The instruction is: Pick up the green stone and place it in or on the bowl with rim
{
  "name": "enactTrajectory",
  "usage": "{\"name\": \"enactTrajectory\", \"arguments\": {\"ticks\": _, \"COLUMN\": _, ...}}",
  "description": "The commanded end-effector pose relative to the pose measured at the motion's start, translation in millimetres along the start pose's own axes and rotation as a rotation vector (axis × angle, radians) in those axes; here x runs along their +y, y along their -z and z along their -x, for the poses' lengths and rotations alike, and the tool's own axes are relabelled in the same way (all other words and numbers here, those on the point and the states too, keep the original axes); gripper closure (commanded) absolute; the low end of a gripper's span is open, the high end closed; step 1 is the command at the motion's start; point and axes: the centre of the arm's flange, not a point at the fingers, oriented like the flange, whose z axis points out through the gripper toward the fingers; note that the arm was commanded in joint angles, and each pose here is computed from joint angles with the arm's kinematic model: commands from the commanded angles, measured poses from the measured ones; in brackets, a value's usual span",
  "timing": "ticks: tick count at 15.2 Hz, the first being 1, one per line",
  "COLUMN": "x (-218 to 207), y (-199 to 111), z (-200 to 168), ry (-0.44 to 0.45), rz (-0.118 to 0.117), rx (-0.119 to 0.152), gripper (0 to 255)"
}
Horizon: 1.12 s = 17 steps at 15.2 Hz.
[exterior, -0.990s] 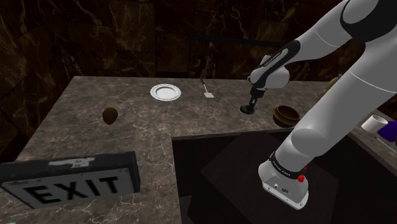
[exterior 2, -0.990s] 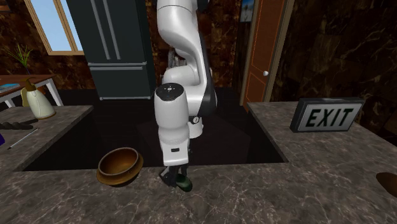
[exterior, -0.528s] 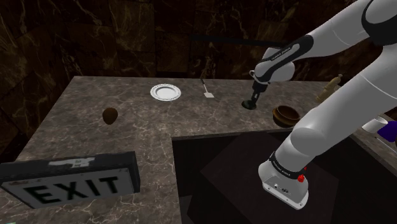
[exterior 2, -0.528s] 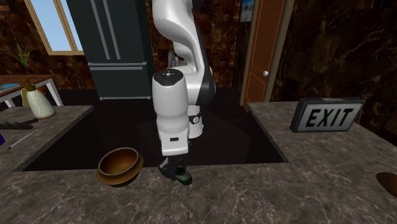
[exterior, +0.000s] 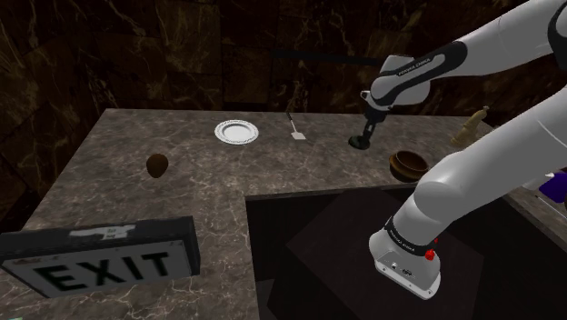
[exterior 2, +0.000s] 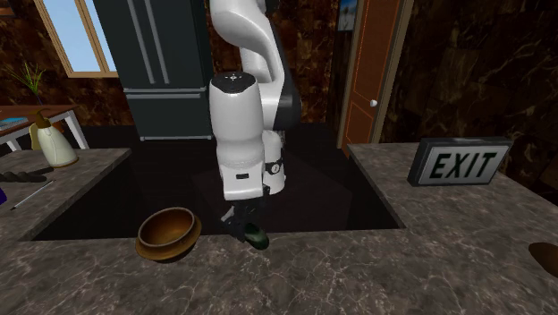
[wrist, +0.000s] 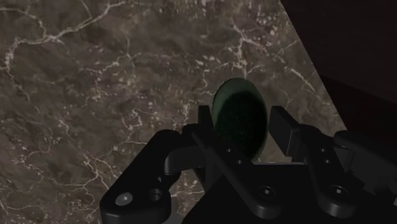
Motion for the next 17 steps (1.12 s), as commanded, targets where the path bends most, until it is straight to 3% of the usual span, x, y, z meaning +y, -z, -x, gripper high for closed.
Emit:
{"name": "enactTrajectory", "arguments": {"ticks": 1, "x": -2, "y": 12, "z": 0, "ry": 0.0, "rz": 0.0, "rx": -0.001, "gripper": 255}}
{"name": "enactTrajectory", "arguments": {"ticks": 10, "x": -3, "y": 55, "z": 1, "ry": 0.0, "rz": 0.0, "rx": -0.001, "gripper": 255}}
{"name": "enactTrajectory", "arguments": {"ticks": 17, "x": 30, "y": 57, "z": 87, "ry": 0.0, "rz": 0.0, "rx": -0.001, "gripper": 255}}
